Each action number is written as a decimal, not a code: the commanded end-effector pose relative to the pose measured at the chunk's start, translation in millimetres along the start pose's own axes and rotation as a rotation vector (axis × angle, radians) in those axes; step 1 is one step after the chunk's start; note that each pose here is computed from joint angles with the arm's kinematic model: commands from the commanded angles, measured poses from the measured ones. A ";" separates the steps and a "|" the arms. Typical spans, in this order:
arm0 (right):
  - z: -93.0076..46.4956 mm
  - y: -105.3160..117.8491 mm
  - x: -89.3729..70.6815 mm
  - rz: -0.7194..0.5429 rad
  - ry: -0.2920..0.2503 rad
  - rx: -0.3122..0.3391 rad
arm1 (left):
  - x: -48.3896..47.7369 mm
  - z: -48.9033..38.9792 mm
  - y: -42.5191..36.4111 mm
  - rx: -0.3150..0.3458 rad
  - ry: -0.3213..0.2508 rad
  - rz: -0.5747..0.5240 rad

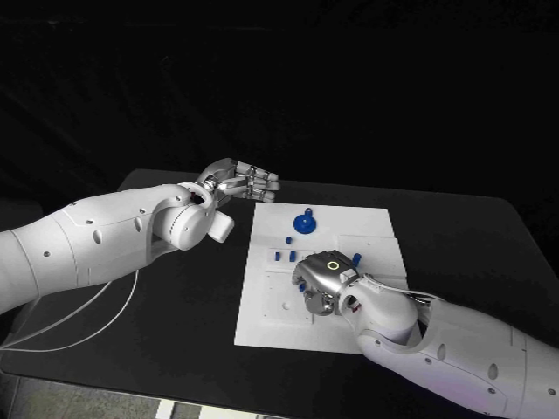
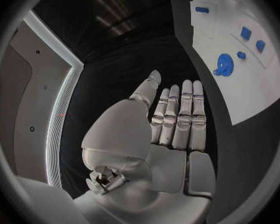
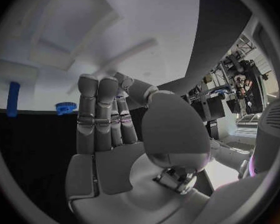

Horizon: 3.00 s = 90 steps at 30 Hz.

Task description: Assemble the parts on the task board

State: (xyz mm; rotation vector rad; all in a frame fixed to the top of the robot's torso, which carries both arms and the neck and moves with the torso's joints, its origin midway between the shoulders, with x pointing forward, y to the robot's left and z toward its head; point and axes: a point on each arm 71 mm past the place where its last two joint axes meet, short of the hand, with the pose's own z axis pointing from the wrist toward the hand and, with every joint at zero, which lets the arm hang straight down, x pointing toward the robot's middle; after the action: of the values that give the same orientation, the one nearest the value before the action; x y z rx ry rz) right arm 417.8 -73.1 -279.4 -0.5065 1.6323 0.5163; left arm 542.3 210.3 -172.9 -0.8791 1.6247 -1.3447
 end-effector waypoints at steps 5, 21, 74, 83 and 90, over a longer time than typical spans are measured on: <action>-2.9 -3.6 -1.5 0.031 -0.035 0.025 | 1.7 0.0 -0.7 0.000 0.020 -0.004; -18.3 -23.4 -34.7 0.105 -0.106 0.075 | -3.6 -1.5 0.4 -0.001 0.006 -0.001; -20.7 -119.6 -41.4 0.151 0.108 0.278 | -3.2 -2.8 2.1 -0.016 0.018 -0.006; -18.9 -115.0 -35.8 0.140 0.129 0.271 | -3.6 -3.3 2.3 -0.019 0.019 -0.006; -16.9 -113.8 -35.0 0.130 0.105 0.280 | -5.3 -4.2 2.8 -0.022 0.016 -0.005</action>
State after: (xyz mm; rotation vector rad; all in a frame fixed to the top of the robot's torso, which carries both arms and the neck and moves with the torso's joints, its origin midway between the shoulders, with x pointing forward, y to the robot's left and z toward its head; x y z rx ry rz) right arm 479.1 -176.6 -243.6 -0.2026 1.8071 0.3536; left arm 541.3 219.3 -175.1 -0.8949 1.6463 -1.3273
